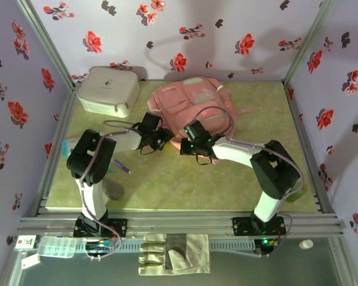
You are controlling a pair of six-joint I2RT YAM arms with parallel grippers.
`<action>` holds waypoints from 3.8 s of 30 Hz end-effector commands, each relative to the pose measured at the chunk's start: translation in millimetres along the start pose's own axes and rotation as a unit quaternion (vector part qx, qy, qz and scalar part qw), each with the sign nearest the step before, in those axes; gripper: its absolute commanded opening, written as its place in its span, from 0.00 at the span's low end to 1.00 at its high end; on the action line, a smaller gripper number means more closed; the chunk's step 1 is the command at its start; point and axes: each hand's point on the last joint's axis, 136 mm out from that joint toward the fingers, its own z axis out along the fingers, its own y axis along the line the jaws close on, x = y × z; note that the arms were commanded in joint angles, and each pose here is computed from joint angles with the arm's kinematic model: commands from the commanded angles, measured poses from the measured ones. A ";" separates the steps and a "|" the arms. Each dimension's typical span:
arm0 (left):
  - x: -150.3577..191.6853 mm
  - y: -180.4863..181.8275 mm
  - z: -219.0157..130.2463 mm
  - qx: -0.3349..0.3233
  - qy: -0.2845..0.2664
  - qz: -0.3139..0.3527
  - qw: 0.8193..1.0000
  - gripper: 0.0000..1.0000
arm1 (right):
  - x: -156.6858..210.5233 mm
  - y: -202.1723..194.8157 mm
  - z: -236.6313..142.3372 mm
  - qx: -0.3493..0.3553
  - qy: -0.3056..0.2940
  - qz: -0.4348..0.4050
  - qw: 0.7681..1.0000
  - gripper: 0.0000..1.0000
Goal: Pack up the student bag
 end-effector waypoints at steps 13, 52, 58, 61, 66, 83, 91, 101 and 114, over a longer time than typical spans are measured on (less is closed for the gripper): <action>-23.9 -16.2 -15.2 -0.018 -0.048 0.050 0.997 0.05 | 8.6 -83.3 -59.1 0.216 -0.040 0.021 0.975 0.00; -33.1 -13.2 -28.8 -0.046 -0.057 0.102 0.992 0.03 | 0.9 -146.4 -102.6 0.310 -0.092 0.044 0.945 0.05; -38.0 -12.6 -33.7 -0.073 -0.061 0.138 0.986 0.07 | -2.5 -137.2 -94.8 0.275 -0.071 0.026 0.958 0.01; -44.4 -4.7 -38.7 -0.104 -0.075 0.156 0.980 0.17 | -5.2 -111.9 -82.1 0.216 -0.058 0.003 0.975 0.00; -51.0 -2.0 -63.9 -0.137 -0.096 0.187 0.968 0.40 | -3.9 -55.6 -59.3 0.109 -0.036 -0.044 0.992 0.00; -10.1 -8.8 -78.9 -0.031 -0.050 0.080 0.995 0.62 | -7.2 53.6 -11.1 -0.052 -0.020 -0.045 0.997 0.00; 0.2 -1.9 -48.0 -0.024 -0.026 0.041 0.999 0.61 | -5.4 51.1 -14.7 -0.051 -0.022 -0.041 0.998 0.00; -7.2 21.2 -35.8 -0.081 -0.058 0.072 0.992 0.29 | 0.9 27.5 -17.7 0.001 -0.021 -0.040 0.999 0.00; -18.7 24.8 -49.2 -0.112 -0.085 0.113 0.984 0.05 | -0.2 -59.7 -83.3 0.173 -0.068 0.010 0.983 0.00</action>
